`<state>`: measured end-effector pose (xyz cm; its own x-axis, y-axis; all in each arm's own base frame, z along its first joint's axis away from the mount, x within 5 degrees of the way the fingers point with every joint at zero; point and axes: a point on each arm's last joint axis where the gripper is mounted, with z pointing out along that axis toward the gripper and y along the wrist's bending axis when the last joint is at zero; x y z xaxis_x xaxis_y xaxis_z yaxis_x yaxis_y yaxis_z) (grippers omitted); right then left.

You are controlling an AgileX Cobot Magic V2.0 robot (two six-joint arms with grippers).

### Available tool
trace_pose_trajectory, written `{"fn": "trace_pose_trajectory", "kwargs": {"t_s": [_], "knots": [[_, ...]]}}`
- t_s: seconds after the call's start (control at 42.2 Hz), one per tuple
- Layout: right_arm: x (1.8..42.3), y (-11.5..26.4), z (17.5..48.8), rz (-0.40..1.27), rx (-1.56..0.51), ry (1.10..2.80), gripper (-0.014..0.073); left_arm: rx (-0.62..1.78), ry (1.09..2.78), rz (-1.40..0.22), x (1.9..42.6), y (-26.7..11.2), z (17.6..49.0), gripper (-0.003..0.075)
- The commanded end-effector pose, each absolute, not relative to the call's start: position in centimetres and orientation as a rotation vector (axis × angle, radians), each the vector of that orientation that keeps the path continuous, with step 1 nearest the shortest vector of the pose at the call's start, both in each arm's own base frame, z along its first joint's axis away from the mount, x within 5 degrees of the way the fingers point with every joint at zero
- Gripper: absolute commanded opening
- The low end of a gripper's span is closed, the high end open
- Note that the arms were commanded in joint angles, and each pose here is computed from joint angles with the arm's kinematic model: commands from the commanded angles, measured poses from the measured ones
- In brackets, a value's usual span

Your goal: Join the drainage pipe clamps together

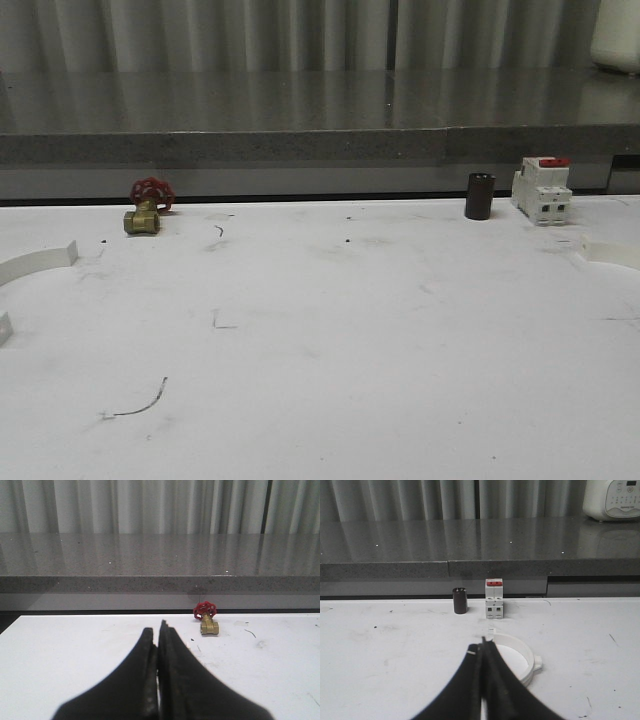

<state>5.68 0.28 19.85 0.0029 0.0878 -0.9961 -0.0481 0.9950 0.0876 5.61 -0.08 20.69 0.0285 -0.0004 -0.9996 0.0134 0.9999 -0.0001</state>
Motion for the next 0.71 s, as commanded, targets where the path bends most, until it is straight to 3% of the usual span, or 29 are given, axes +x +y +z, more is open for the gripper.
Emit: {"fn": "trace_pose_trajectory", "kwargs": {"t_s": [0.0,0.687], "knots": [[5.48,0.22,20.86,0.089,0.022,1.460,-0.0069,0.005,1.474,-0.025,5.61,-0.10,20.67,-0.0020],[5.47,0.21,20.98,0.089,0.022,1.450,-0.0069,0.004,1.442,-0.024,5.57,-0.09,20.96,-0.0020]]}}
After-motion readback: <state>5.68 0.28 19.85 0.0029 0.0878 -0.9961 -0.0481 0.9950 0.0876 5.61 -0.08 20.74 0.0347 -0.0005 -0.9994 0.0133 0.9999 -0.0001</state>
